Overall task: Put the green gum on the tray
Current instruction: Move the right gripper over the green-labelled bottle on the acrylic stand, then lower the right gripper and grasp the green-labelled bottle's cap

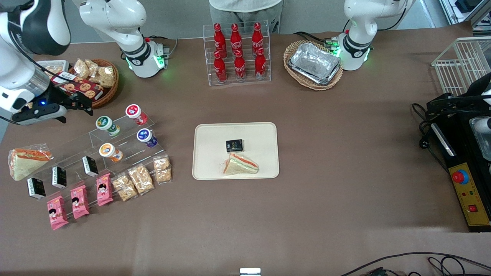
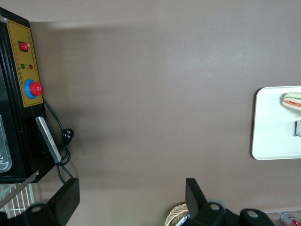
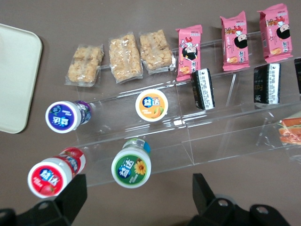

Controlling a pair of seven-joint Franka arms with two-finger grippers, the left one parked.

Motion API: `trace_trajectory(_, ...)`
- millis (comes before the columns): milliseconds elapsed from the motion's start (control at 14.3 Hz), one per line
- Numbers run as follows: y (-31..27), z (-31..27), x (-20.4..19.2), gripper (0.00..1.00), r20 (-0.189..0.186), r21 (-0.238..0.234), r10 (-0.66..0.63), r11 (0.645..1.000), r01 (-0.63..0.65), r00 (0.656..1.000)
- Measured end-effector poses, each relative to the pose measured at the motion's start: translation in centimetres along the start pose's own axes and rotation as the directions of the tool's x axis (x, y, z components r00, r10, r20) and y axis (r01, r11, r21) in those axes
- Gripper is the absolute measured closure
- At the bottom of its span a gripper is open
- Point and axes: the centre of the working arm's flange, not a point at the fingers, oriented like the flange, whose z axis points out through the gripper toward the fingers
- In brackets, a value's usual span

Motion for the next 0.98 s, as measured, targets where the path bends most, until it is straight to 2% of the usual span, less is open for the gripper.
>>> trace_trajectory(628, -0.6, 8.5, -2.1, 0.00, -0.043, -0.019, 0.001, 1.000, -0.002, 0.999)
trace_trajectory(977, -0.9, 10.8, -2.6, 0.00, -0.047, -0.022, -0.001, 1.000, -0.001, 0.999)
